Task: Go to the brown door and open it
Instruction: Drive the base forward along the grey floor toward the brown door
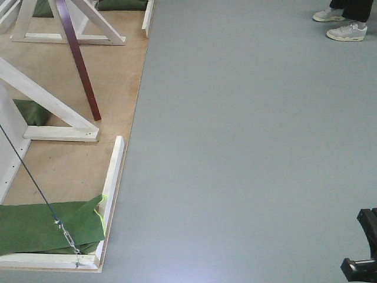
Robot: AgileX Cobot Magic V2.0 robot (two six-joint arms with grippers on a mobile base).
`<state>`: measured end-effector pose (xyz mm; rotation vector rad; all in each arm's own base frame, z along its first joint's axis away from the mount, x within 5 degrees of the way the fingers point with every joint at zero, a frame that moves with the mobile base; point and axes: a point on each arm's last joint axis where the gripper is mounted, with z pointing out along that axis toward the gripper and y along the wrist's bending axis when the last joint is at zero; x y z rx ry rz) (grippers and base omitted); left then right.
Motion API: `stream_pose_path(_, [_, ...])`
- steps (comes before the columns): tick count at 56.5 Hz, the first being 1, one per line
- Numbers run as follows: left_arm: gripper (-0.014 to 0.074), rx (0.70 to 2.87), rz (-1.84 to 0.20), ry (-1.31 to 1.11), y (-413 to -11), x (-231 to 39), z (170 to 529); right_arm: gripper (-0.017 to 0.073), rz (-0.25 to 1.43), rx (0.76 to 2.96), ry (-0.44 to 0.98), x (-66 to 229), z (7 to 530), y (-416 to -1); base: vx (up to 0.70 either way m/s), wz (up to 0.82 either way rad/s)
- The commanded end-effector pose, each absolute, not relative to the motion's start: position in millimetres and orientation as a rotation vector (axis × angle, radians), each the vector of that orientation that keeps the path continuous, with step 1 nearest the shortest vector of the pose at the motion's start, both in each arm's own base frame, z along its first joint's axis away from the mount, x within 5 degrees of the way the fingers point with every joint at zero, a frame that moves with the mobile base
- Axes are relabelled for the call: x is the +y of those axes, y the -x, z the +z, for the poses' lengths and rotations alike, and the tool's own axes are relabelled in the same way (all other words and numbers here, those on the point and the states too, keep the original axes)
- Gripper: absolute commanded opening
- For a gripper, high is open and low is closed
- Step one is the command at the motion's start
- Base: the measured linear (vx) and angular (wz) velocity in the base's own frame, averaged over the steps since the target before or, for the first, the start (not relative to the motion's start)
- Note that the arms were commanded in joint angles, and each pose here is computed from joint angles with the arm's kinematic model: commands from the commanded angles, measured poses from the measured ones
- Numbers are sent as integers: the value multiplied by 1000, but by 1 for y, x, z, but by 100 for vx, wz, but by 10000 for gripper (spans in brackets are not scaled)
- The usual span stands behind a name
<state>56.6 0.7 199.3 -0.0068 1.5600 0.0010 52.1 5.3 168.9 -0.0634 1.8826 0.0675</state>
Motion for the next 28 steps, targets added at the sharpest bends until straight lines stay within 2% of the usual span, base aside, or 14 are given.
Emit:
stream_pose_path(1, [-3, 1446, -20, 2, -55, -1, 216, 0, 54, 1800, 65, 5, 175, -54, 0, 0])
stream_pose_path(28, [-3, 1446, -20, 2, -55, -1, 216, 0, 54, 1803, 66, 5, 175, -54, 0, 0])
